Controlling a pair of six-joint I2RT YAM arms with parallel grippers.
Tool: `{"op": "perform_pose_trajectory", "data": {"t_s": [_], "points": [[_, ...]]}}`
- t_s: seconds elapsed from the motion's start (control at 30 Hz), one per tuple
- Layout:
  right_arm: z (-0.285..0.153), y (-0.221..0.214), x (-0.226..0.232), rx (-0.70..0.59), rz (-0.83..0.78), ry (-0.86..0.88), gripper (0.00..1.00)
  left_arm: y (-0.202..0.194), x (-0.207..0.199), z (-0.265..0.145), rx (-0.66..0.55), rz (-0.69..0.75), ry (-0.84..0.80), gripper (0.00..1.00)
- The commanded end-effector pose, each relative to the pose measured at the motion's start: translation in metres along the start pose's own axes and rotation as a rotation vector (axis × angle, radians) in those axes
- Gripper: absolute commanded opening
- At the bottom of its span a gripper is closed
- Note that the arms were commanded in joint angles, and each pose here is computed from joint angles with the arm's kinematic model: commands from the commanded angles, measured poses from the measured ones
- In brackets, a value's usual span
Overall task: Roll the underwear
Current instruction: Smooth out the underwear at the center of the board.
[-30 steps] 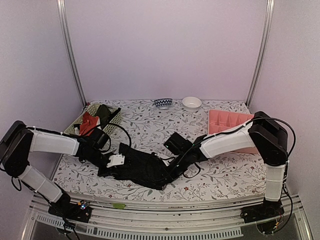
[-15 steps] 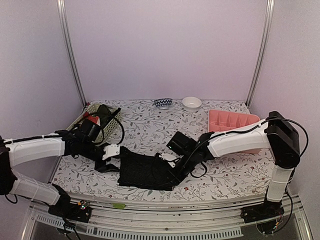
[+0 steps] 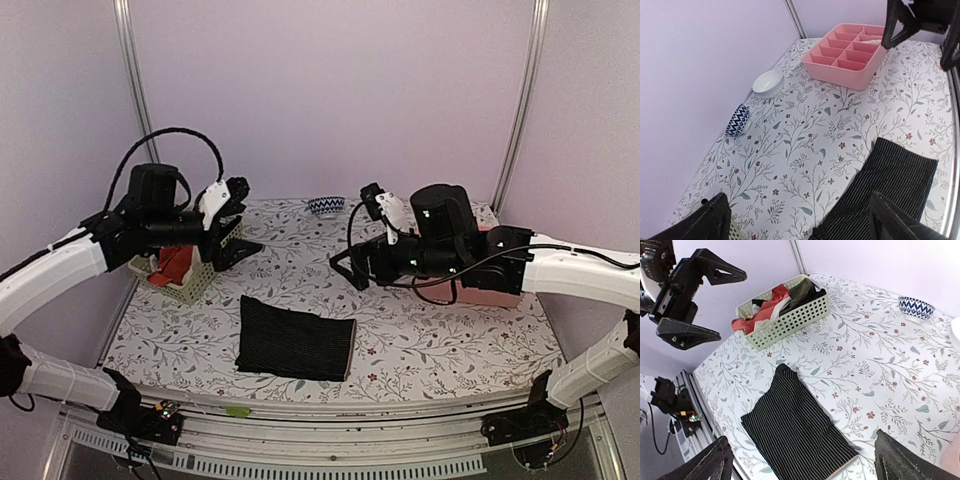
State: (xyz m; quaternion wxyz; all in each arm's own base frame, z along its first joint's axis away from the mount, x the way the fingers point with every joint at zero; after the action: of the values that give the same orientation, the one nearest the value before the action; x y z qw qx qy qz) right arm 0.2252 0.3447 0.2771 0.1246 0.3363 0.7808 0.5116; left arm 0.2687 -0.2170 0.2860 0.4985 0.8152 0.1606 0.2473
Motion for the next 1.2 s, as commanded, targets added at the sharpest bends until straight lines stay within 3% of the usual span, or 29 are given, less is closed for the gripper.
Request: {"op": "perform_pose_trajectory", "data": {"t_s": [0.0, 0.07, 0.2, 0.33, 0.43, 0.67, 0.87, 1.07, 1.17], "points": [[0.034, 0.002, -0.016, 0.027, 0.162, 0.098, 0.99, -0.01, -0.005, 0.037, 0.147, -0.192, -0.238, 0.95], [0.053, -0.016, -0.01, 0.127, 0.2, 0.182, 0.99, -0.018, -0.016, 0.045, 0.174, -0.269, -0.394, 0.91], [0.087, -0.062, 0.001, 0.293, 0.314, 0.293, 0.91, -0.051, -0.032, 0.073, 0.324, -0.421, -0.578, 0.71], [0.112, -0.099, 0.005, 0.41, 0.416, 0.33, 0.87, -0.095, -0.036, 0.1, 0.456, -0.547, -0.621, 0.55], [0.127, -0.108, 0.008, 0.445, 0.46, 0.361, 0.86, -0.126, -0.038, 0.113, 0.542, -0.62, -0.608, 0.5], [0.134, -0.16, -0.012, 0.543, 0.593, 0.331, 0.84, -0.201, -0.032, 0.111, 0.684, -0.76, -0.47, 0.46], [0.119, -0.224, -0.017, 0.664, 0.709, 0.314, 0.8, -0.246, -0.035, 0.093, 0.779, -0.795, -0.357, 0.45], [0.107, -0.237, -0.019, 0.688, 0.734, 0.276, 0.78, -0.255, -0.034, 0.078, 0.787, -0.798, -0.306, 0.43], [0.103, -0.229, -0.021, 0.672, 0.716, 0.259, 0.76, -0.242, -0.027, 0.071, 0.725, -0.784, -0.31, 0.43]]}}
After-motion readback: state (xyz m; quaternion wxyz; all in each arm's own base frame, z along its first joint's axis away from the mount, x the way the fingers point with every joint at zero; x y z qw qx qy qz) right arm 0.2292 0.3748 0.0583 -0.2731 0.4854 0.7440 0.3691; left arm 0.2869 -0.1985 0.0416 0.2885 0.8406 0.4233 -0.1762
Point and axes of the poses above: each gripper's point midway between its finger pads, its own z axis out along the fingers, its own x axis along the line the jaws close on, y = z × x, the point moved 3 cm from there along -z, back along the fingers, and after that the axes turned 6 degrees about -z, right-handed, at the moved point
